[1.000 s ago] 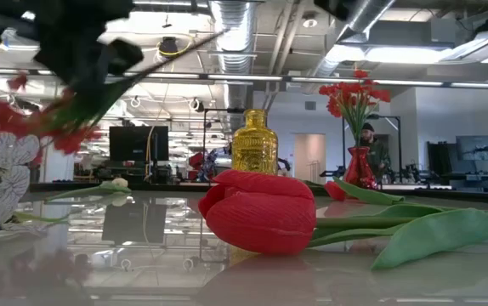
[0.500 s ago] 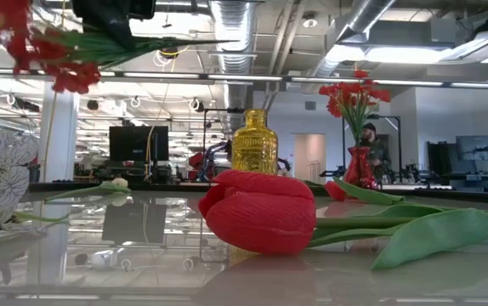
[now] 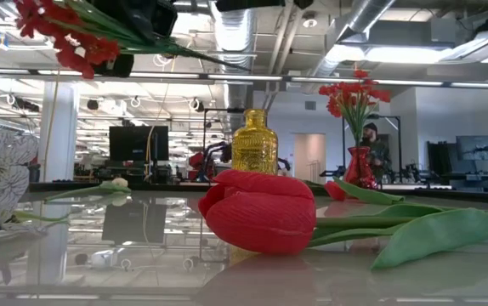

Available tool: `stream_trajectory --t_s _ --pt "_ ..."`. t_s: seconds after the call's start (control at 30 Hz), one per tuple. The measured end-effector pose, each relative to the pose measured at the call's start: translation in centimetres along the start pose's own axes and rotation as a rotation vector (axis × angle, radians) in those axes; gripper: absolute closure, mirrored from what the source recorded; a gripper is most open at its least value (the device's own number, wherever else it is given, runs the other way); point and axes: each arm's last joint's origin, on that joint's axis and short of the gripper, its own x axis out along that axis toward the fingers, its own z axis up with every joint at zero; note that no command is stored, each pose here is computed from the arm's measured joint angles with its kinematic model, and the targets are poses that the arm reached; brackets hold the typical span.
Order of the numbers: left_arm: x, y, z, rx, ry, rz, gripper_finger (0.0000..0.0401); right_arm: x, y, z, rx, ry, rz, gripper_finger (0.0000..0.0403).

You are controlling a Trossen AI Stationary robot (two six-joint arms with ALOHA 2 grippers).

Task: Sort flowers into vase by color
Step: Put the red flowers into the red vase

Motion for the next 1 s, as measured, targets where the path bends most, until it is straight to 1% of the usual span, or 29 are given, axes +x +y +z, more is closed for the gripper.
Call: stream_trajectory --t_s 0.07,0.27,0.4,0.57,0.67,0.77,0.83,0.93,1.0 --pt "0.2 0.1 0.4 -0.006 -0.004 -0.012 0.0394 0.2 -0.5 -0.5 0.024 0.01 0.002 0.0121" --pt "-0.1 -0.4 1.5 0.021 -0.046 -0.119 0.0394 0.7 -1.0 -2.2 0.022 0.08 0.04 0.0121" --pt "-0.6 -0.4 2.1 0.022 -0.072 -0.151 0.0394 0.9 -1.2 -2.9 0.021 0.114 0.044 0.0121" --pt "-0.7 -0.1 2.3 0.033 -0.072 -0.149 0.0394 1.0 -1.5 -3.2 0.026 0.126 0.041 0.0123" --pt "-0.7 -0.1 2.4 0.047 -0.075 -0.152 0.0394 1.6 -1.4 -3.7 0.027 0.145 0.047 0.0131" --pt "-0.8 -0.2 2.5 0.079 -0.068 -0.178 0.0394 2.1 -1.3 -4.1 0.028 0.161 0.051 0.015" --pt "-0.8 -0.2 2.5 0.09 -0.066 -0.177 0.0394 2.3 -1.5 -4.2 0.034 0.16 0.041 0.017" --pt "-0.8 -0.1 2.5 0.1 -0.088 -0.159 0.0394 2.4 -1.4 -4.0 0.038 0.147 0.032 0.0209" --pt "-0.8 0.0 2.6 0.096 -0.117 -0.134 0.0393 2.3 -1.5 -3.6 0.046 0.126 0.009 0.0244"
